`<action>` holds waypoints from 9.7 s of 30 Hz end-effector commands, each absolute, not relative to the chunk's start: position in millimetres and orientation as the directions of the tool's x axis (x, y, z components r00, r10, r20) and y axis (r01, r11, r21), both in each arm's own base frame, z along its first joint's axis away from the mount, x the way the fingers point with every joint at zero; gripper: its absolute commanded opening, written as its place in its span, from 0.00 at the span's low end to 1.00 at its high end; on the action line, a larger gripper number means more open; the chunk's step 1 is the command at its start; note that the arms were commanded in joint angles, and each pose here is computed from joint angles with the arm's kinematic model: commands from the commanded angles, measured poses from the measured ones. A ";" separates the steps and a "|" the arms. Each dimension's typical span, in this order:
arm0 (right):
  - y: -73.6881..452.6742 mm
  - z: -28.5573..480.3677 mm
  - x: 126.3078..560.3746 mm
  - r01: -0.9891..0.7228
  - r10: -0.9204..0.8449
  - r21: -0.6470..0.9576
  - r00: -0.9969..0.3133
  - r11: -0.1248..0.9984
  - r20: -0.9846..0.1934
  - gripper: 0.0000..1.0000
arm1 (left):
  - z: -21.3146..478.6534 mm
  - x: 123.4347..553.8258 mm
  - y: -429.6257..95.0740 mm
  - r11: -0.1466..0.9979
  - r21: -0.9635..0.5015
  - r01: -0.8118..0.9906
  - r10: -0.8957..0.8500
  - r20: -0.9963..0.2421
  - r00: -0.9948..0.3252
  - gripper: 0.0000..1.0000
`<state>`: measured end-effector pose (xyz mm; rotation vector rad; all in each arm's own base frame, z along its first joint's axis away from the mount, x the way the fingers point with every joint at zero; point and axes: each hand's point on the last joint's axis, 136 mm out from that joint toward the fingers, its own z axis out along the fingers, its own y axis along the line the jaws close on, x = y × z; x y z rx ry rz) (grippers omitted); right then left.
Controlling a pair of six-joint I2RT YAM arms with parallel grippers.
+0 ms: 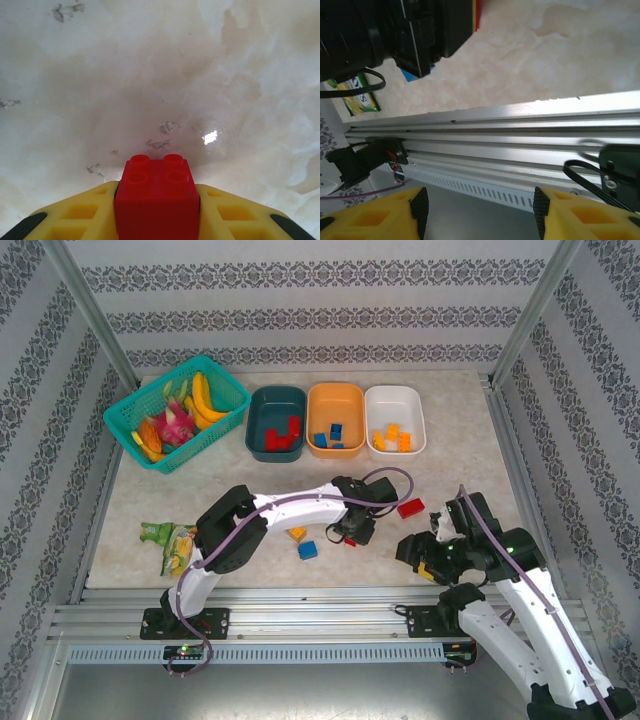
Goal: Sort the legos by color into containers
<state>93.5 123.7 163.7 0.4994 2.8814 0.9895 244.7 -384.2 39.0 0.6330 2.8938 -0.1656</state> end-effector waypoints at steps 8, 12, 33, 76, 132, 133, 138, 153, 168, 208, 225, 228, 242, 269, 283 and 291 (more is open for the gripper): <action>170.1 219.9 175.0 0.089 0.291 0.767 -0.948 0.635 -0.131 0.59 | 151.2 354.3 -311.3 0.960 -0.158 0.232 0.158 -0.379 -0.912 0.37; 190.8 242.9 211.9 0.012 0.295 0.786 -0.930 0.617 -0.218 0.59 | 165.8 406.4 -271.1 0.976 -0.169 0.138 0.055 -0.422 -0.905 0.37; 258.1 267.3 344.4 -0.112 0.356 0.825 -0.864 0.554 -0.357 0.64 | 86.8 581.1 -160.6 0.957 -0.231 -0.177 -0.264 -0.429 -0.864 0.41; 268.9 53.8 298.4 -0.242 -0.227 0.162 -0.968 0.957 -0.109 0.54 | 198.8 254.4 -174.8 0.846 -0.514 -0.142 -0.392 -0.420 -0.818 0.84; 211.7 75.5 488.1 0.011 0.041 0.126 -0.971 0.992 -0.236 0.40 | 218.6 339.1 -220.7 0.893 -0.450 -0.012 -0.239 -0.451 -0.860 0.86; 212.9 83.2 488.4 0.005 0.038 0.127 -0.967 0.992 -0.252 0.42 | 219.6 337.4 -219.5 0.893 -0.450 -0.012 -0.239 -0.452 -0.859 0.86; 217.1 131.7 487.6 -0.010 0.044 0.156 -0.940 0.988 -0.338 0.46 | 222.9 327.2 -212.2 0.893 -0.450 -0.019 -0.246 -0.451 -0.858 0.86; 236.6 239.4 388.1 -0.186 -0.050 0.206 -0.845 0.961 -0.533 0.49 | 224.7 268.1 -169.2 0.895 -0.436 -0.090 -0.293 -0.426 -0.856 0.85; 177.9 168.7 236.5 -0.063 0.032 0.229 -0.921 0.971 -0.388 0.57 | 192.2 198.7 -166.1 0.826 -0.561 -0.055 -0.284 -0.330 -0.900 0.85; 95.3 240.0 95.1 0.289 0.447 0.571 -0.881 0.768 -0.154 0.58 | 74.4 311.8 -497.8 0.685 -0.157 0.712 0.553 -0.525 -0.647 0.78; 96.0 251.7 85.3 0.241 0.491 0.691 -0.851 0.681 -0.187 0.60 | 17.7 310.5 -520.8 0.665 -0.001 0.747 0.662 -0.462 -0.590 0.65; 96.3 252.5 86.9 0.238 0.492 0.692 -0.849 0.682 -0.192 0.60 | 17.0 308.5 -522.2 0.665 -0.010 0.747 0.660 -0.459 -0.594 0.52; 125.6 310.5 127.4 -0.029 0.432 0.774 -0.817 0.633 -0.383 0.62 | 142.2 360.2 -492.7 0.791 -0.171 0.588 0.384 -0.609 -0.694 0.30; 269.9 302.7 346.0 -0.189 0.329 0.764 -0.820 0.617 -0.468 0.63 | 162.4 558.7 -150.6 0.995 -0.019 -0.099 -0.091 -0.591 -0.801 0.32; 261.4 276.3 371.9 -0.101 0.379 0.781 -0.832 0.616 -0.406 0.63 | 96.5 593.1 -113.6 0.972 0.098 -0.212 -0.122 -0.562 -0.818 0.35; 257.9 266.1 375.1 -0.078 0.382 0.787 -0.842 0.612 -0.381 0.63 | 66.6 585.2 -110.5 0.971 0.101 -0.217 -0.140 -0.496 -0.857 0.37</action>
